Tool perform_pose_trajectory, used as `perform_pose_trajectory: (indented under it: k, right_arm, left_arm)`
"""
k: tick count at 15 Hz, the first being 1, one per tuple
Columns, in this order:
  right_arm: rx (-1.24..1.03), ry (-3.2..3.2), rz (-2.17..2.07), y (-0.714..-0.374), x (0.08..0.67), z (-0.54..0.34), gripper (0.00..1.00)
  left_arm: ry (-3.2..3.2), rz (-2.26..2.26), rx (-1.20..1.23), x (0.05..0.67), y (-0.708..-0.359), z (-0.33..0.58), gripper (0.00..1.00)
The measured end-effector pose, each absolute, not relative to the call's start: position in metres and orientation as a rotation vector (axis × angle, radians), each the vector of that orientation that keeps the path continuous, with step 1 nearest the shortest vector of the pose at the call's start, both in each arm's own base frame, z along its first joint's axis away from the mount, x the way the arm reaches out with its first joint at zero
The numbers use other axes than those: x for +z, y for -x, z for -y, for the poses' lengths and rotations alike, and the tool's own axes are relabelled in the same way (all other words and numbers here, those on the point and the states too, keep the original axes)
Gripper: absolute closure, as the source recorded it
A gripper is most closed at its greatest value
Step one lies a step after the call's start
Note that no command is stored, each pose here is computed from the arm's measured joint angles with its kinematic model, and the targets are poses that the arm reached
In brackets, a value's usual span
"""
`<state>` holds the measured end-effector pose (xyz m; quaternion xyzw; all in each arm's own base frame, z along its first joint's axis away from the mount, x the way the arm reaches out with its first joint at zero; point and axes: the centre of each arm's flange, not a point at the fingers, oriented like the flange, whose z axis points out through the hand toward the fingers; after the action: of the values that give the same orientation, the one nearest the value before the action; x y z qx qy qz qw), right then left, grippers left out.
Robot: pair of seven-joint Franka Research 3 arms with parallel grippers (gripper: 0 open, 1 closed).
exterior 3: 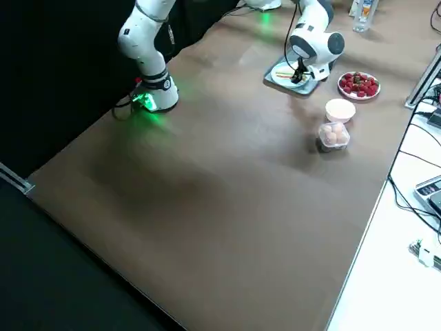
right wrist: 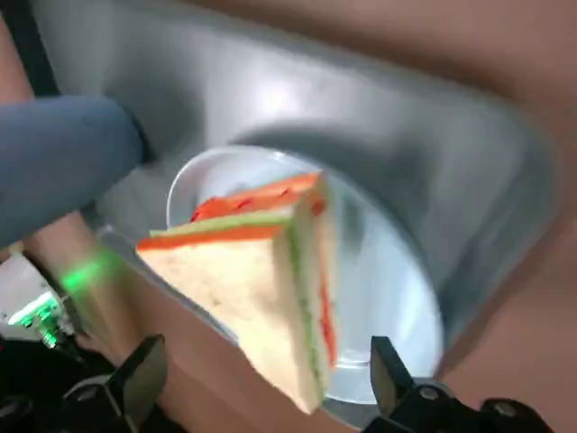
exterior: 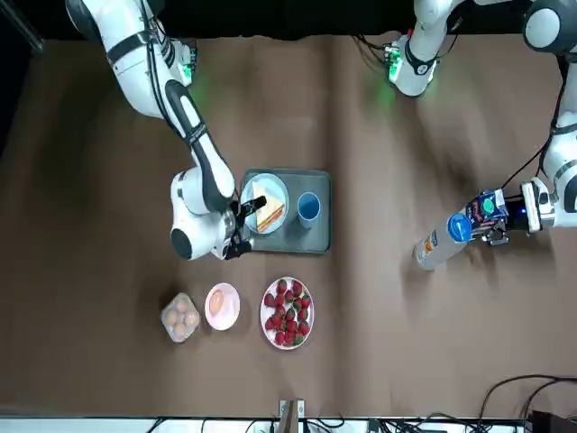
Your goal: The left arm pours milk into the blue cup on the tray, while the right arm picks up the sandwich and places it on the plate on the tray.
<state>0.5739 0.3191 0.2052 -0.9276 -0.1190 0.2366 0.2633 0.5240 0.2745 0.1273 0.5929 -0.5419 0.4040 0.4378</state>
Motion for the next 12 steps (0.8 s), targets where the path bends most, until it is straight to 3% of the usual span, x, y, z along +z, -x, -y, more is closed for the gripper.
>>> perform_pose_trajectory:
  k: [4,8,12]
  right_arm:
    - [0.64,2.616,0.352,-0.614,0.255,-0.243,0.0]
    - [0.596,2.705,0.312,-0.646,0.311,-0.17,0.0]
    - [0.515,2.769,0.207,-0.66,0.366,-0.105,0.0]
  left_arm:
    - [-1.458,1.351,1.019,0.135,-0.53,-0.269,0.51]
    - [-1.482,1.377,1.007,0.185,-0.551,-0.265,0.51]
    - [-1.542,1.488,0.948,0.292,-0.575,-0.263,0.51]
